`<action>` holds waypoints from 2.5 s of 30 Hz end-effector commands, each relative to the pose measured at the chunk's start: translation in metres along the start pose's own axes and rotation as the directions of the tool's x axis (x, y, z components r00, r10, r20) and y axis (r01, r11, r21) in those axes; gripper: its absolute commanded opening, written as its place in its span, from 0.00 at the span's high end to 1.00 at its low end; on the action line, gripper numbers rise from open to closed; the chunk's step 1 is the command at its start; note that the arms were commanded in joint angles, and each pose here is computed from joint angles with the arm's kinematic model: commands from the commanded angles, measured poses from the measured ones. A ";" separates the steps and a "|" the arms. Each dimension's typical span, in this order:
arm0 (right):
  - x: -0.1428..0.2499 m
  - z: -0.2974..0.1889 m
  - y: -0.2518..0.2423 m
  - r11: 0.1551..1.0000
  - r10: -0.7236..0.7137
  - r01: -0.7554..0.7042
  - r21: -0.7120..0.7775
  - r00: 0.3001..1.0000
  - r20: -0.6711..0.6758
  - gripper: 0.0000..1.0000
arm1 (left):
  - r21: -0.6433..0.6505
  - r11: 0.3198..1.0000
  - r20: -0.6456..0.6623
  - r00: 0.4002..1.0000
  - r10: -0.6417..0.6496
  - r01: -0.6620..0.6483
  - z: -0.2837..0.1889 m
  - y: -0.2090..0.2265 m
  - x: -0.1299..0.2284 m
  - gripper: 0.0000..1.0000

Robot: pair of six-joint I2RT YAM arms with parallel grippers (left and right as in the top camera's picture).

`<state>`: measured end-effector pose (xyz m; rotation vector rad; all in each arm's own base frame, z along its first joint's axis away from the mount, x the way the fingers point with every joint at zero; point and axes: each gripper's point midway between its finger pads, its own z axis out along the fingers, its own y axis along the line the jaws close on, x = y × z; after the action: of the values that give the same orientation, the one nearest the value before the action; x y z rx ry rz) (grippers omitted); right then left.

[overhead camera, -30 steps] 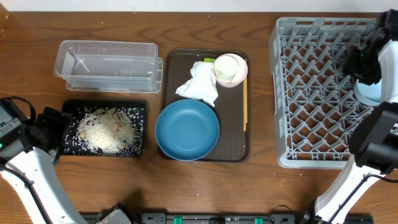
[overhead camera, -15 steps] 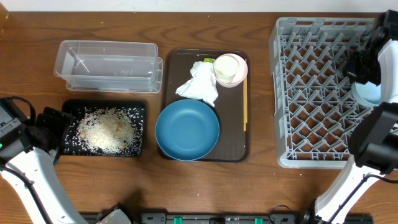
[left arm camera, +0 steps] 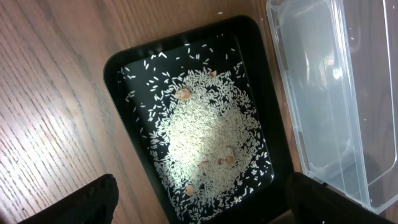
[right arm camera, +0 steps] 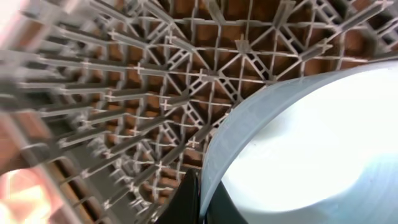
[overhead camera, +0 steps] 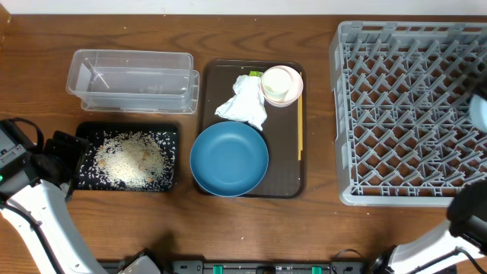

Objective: Sort waste into correct bins and load items into the dishwasher rack

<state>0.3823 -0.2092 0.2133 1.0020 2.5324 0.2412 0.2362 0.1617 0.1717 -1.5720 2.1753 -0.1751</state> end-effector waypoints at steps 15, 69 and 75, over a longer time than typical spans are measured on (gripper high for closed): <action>0.014 0.005 -0.014 0.520 0.046 0.115 -0.847 0.986 0.162 0.99 | 0.006 1.000 0.010 1.000 -0.010 0.010 -0.004 -0.002 -0.004 0.11; 0.046 -0.088 -0.057 0.911 0.283 -0.164 -0.378 0.915 0.286 0.02 | 0.006 1.000 0.010 1.000 -0.010 0.010 -0.004 -0.002 -0.004 0.11; 0.038 -0.093 -0.056 0.935 0.286 -0.180 -0.305 0.891 0.352 0.15 | 0.006 1.000 0.010 1.000 -0.010 0.010 -0.004 -0.002 -0.004 0.11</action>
<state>0.2824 -0.2192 0.2734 1.0367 1.9627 0.4622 0.2363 0.1617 0.1718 -1.5718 2.1751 -0.1751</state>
